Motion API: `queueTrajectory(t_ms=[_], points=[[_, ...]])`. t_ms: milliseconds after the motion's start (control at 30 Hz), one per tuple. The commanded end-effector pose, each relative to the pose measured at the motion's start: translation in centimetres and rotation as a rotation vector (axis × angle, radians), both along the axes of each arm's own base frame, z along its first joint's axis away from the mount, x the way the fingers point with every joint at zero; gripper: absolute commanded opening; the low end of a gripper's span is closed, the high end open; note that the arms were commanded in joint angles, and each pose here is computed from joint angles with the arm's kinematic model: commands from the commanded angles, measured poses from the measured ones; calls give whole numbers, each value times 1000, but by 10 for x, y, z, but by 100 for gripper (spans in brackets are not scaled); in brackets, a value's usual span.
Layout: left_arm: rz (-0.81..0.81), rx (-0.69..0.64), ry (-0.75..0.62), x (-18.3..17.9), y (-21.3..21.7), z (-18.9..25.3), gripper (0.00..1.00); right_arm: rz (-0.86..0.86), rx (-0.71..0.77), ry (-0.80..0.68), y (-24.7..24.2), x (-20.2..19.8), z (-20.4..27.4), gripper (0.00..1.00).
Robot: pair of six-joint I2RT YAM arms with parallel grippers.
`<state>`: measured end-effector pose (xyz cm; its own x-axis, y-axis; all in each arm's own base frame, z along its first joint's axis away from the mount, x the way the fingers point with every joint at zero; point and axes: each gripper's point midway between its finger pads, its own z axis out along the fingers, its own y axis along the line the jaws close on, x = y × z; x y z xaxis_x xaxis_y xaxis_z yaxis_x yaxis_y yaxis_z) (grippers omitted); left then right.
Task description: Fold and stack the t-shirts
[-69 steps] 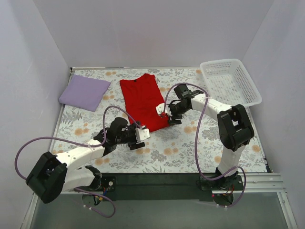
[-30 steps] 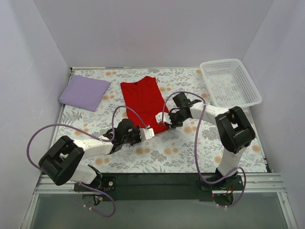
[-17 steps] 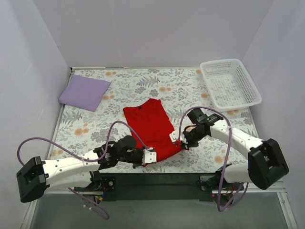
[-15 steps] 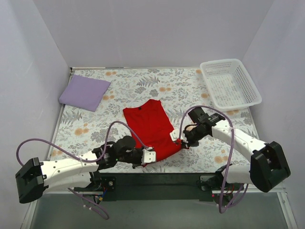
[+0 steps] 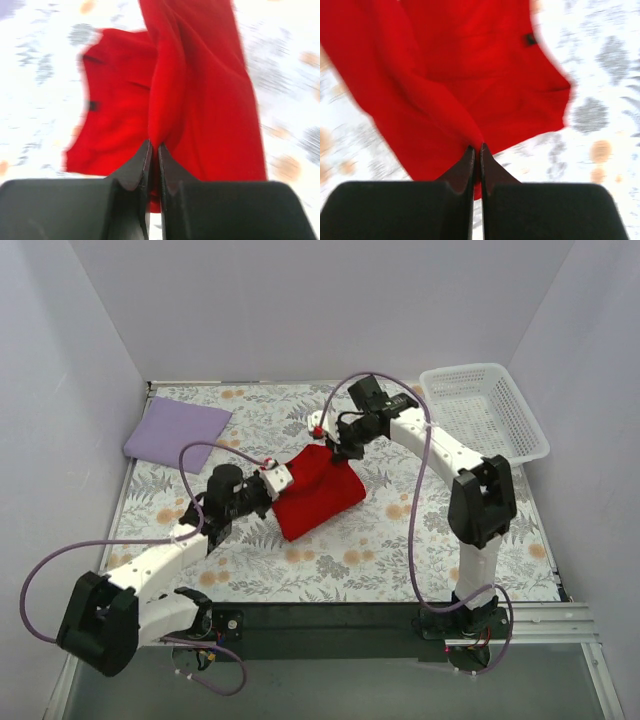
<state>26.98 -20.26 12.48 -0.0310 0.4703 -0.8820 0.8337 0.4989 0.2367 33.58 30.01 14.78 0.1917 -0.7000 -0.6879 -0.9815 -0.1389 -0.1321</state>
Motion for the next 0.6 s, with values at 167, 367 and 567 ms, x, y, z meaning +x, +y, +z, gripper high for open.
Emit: queueTrajectory(t_ms=[167,367,567], points=[[187,-103,-161,104,34,36,0,-227,119,-101,56,114,0,1],[210,-74,-81,130,47,4,0,-322,126,-84,69,146,-27,1],[224,-72,-45,141,50,-15,0,-393,130,-80,66,153,-39,1]])
